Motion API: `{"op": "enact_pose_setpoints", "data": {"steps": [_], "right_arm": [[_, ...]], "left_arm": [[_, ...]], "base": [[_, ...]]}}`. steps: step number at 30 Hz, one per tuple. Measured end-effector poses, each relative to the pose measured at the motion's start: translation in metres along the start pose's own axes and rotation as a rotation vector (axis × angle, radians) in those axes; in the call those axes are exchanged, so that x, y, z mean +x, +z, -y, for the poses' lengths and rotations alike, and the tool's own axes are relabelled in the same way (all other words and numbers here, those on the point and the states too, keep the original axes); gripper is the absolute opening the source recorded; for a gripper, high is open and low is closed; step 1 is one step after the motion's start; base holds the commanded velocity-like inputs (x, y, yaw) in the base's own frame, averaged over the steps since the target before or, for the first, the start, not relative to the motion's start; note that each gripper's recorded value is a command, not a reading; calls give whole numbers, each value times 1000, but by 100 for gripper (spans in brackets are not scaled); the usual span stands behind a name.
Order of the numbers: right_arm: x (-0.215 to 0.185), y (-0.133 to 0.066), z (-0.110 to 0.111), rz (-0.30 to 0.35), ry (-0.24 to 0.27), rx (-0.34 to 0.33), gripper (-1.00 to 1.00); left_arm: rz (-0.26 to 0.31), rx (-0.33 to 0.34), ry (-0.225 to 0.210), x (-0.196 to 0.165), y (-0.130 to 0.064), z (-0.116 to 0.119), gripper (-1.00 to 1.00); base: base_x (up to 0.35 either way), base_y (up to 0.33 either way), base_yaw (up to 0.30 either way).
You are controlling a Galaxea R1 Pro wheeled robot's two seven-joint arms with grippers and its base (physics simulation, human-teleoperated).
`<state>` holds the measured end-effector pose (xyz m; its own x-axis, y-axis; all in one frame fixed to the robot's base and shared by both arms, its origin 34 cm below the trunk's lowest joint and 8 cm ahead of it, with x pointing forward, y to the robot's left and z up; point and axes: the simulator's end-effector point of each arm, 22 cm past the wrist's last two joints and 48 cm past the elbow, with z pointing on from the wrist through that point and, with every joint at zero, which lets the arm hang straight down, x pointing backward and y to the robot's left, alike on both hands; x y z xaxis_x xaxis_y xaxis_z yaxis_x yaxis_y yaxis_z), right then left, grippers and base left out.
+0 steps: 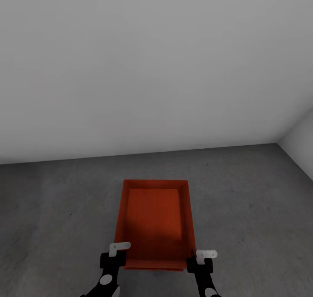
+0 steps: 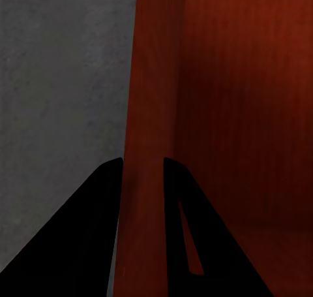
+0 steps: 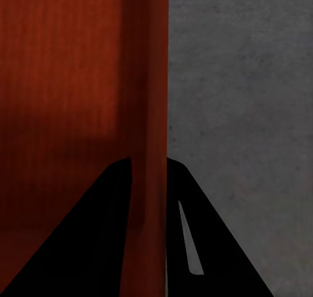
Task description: Move the two storage containers from the living room to the garage. In the garage, place one container on the floor and stack the other container on top of it (either order is fine).
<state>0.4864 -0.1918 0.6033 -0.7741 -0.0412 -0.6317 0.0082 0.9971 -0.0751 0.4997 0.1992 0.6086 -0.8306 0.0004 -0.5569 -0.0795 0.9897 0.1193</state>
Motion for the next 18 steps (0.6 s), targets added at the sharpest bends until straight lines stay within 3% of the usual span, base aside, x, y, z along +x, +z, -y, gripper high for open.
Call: {"op": "enact_pose_setpoints", "data": {"steps": [18], "right_arm": [[6, 17, -1, 2, 1, 0, -100]], "left_arm": [[2, 0, 1, 4, 17, 3, -100]], "base": [[0, 0, 0]]}}
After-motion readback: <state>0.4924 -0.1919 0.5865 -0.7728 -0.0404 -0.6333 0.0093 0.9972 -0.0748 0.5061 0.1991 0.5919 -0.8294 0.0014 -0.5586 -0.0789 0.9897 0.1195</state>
